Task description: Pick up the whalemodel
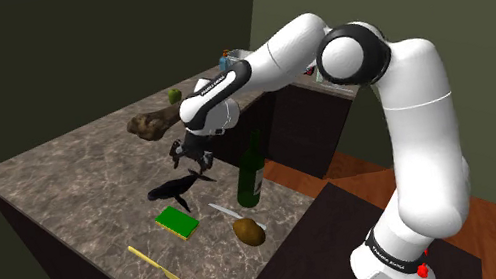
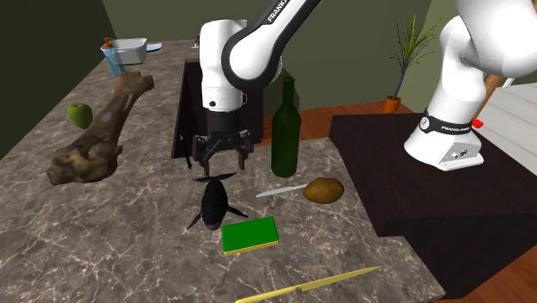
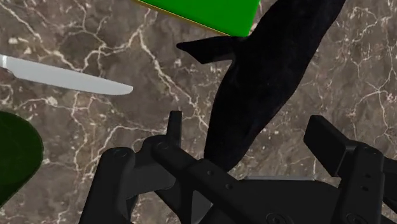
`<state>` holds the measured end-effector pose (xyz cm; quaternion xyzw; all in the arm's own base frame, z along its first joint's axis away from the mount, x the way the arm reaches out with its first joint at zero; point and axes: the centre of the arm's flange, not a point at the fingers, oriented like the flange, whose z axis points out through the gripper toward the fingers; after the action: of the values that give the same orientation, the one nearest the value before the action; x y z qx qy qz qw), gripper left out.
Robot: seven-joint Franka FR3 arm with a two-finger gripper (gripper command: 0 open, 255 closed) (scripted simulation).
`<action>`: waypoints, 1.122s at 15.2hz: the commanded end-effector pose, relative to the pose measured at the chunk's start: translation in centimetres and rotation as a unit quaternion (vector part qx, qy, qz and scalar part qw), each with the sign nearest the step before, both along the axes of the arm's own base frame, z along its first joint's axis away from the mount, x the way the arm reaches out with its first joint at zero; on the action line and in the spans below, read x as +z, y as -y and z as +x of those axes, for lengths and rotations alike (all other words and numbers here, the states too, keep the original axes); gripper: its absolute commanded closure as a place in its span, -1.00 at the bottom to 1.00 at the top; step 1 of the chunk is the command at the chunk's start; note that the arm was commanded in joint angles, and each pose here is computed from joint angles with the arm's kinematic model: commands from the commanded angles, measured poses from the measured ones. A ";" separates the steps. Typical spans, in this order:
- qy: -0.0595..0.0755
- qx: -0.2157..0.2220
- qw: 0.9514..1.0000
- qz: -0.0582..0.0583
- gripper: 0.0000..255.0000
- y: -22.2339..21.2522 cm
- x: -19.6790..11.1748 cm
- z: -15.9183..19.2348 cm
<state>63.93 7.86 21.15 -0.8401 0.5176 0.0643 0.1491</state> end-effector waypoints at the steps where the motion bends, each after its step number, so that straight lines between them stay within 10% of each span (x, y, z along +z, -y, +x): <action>1: -0.005 -0.032 0.999 0.006 -1.00 0.5 -2.1 1.6; 13: -0.012 -0.075 0.997 0.013 -1.00 1.2 -9.0 3.7; 14: -0.012 -0.075 0.997 0.013 1.00 1.1 -8.9 3.7; 17: -0.012 -0.075 0.997 0.013 1.00 1.1 -8.9 3.7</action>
<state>67.64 6.72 12.27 -0.7957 0.5805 0.0698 0.1581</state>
